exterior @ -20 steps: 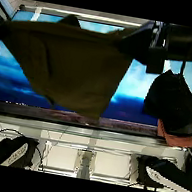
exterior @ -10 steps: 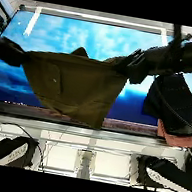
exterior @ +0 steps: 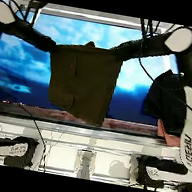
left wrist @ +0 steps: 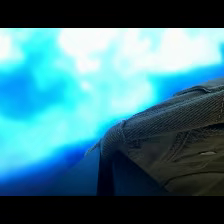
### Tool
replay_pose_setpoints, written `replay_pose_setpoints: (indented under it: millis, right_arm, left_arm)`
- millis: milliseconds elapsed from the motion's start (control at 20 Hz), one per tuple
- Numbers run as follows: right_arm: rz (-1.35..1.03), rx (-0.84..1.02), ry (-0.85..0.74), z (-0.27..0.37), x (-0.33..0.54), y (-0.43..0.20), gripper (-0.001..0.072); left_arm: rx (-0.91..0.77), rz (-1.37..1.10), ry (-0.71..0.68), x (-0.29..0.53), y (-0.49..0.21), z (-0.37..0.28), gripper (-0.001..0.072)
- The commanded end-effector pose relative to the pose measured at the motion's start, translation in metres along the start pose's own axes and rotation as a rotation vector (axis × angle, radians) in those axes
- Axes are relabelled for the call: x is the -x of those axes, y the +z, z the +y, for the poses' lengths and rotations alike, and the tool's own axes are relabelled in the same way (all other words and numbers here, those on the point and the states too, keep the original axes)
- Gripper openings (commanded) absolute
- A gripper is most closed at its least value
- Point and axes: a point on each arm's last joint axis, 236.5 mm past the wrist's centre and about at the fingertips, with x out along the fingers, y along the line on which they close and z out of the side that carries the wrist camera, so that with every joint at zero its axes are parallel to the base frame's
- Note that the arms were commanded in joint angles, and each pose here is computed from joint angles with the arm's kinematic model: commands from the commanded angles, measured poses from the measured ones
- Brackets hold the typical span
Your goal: Fold the clothes and pants, and hang the long-sleeved shirts on hangers.
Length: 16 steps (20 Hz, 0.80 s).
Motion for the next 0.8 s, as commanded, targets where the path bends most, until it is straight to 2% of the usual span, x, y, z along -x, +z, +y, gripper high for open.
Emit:
replay_pose_setpoints:
  millis: [0, 350, 550, 750]
  right_arm:
    - [-0.004, -0.042, -0.06, -0.05, -0.055, -0.003, 0.002]
    - [-0.054, -0.073, -0.097, -0.086, -0.127, -0.006, 0.0021]
    - [0.027, 0.014, 0.023, -0.055, -0.132, -0.024, 0.002]
    - [0.192, 0.017, 0.121, -0.023, -0.136, -0.067, 0.002]
  left_arm:
    - [-0.001, -0.135, 0.052, -0.042, 0.039, 0.024, 0.0045]
    - [-0.099, -0.124, 0.067, -0.12, 0.042, 0.034, 0.0045]
    - [-0.175, -0.066, 0.059, -0.137, 0.026, 0.033, 0.0042]
    - [-0.291, 0.091, 0.049, -0.126, -0.011, 0.033, 0.0042]
